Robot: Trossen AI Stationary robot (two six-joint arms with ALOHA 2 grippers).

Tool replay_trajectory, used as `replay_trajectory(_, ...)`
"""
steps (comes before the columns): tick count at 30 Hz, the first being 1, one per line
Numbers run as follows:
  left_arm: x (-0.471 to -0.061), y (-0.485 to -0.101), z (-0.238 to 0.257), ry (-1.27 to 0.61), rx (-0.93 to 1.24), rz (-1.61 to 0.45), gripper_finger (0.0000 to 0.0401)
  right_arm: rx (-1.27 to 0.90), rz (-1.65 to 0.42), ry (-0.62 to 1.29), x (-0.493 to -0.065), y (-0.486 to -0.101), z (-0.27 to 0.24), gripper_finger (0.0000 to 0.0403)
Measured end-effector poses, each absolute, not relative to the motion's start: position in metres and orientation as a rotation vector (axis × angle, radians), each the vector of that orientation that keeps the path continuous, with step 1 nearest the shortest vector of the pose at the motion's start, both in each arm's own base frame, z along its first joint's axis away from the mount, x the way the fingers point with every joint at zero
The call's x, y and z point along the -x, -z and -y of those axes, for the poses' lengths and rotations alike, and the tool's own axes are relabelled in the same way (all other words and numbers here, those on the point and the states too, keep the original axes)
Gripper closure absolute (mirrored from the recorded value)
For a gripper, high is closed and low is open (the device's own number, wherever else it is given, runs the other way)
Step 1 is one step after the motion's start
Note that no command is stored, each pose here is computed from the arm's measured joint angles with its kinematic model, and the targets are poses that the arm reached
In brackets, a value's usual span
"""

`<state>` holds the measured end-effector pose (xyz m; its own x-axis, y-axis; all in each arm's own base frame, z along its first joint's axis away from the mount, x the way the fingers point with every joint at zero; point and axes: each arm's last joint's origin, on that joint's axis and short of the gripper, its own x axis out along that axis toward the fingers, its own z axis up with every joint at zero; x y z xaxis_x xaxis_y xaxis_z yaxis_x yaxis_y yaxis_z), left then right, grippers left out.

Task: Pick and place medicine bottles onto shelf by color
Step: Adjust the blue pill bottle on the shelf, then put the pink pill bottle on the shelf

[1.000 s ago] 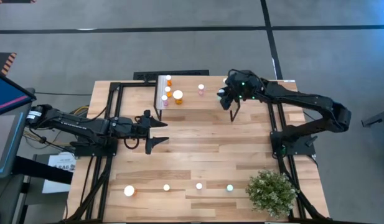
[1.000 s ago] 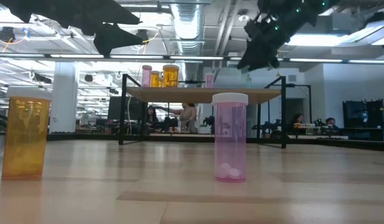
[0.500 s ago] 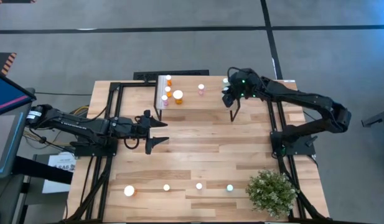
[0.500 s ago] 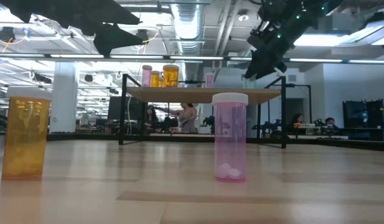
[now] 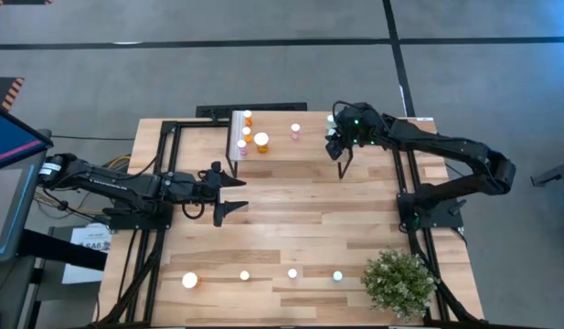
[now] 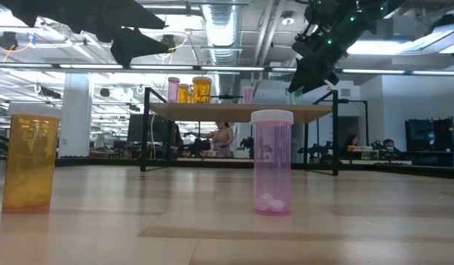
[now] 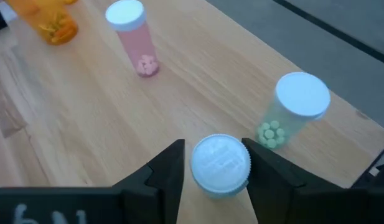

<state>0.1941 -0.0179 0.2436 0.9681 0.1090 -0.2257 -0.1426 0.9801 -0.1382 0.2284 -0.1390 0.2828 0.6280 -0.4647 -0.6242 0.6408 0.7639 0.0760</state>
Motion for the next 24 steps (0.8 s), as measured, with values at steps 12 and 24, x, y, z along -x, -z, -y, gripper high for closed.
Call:
replay_trajectory(12, -0.194, -0.244, 0.018, -0.128, 0.155, -0.219, 0.0115, -0.316, -0.595, 0.649, -0.224, -0.289, 0.136, 0.0165)
replay_trajectory(24, -0.194, -0.243, 0.018, -0.131, 0.181, -0.221, 0.0115, -0.303, -0.422, 0.605, -0.196, -0.329, 0.107, 0.0163)
